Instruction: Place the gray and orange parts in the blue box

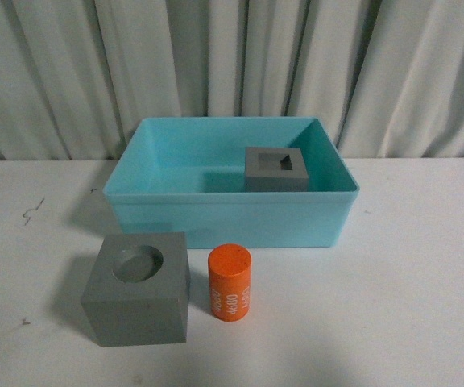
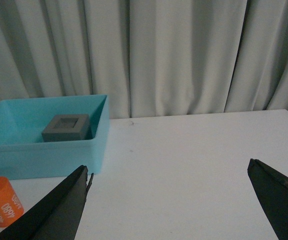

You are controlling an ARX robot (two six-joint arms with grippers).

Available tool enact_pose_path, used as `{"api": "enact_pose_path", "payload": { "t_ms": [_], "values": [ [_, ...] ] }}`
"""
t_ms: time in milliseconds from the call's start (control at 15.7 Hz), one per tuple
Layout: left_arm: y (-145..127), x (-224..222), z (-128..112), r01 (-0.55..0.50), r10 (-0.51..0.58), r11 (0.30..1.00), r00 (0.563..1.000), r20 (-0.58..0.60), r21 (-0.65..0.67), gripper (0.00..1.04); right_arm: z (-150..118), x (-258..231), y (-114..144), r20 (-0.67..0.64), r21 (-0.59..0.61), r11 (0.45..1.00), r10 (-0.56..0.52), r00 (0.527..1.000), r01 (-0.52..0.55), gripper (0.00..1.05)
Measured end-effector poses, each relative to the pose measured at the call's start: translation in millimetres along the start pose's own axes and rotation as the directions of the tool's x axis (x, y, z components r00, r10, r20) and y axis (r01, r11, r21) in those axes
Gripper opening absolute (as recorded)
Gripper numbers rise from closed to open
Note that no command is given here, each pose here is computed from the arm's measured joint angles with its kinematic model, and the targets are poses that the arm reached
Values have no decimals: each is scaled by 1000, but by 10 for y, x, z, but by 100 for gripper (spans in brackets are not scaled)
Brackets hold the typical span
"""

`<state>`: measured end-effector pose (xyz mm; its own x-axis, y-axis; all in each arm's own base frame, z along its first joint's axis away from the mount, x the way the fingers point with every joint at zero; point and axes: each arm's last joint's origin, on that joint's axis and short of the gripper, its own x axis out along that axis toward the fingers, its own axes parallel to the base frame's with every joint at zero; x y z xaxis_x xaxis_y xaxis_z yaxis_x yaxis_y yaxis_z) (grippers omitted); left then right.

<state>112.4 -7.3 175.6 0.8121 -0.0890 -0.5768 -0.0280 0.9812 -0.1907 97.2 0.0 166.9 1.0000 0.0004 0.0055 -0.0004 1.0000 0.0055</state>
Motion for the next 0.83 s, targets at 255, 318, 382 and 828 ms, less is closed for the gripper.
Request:
{"api": "enact_pose_path", "payload": {
  "t_ms": [255,318,382,828],
  "values": [
    [-297,527,302,5,-5,1000,998,-67,-7,98,0,0,0,0,0,1000,0,1000,0,98],
    [-389,674,362,14,-13,1000,998,-65,13,98,-1,0,0,-2,0,1000,-1,1000,1,98],
    [-449,764,401,19,-17,1000,998,-64,24,98,-1,0,0,-1,0,1000,0,1000,0,98],
    [-660,1399,388,12,-2,988,998,-67,153,98,-1,0,0,-1,0,1000,0,1000,0,98]
  ]
}}
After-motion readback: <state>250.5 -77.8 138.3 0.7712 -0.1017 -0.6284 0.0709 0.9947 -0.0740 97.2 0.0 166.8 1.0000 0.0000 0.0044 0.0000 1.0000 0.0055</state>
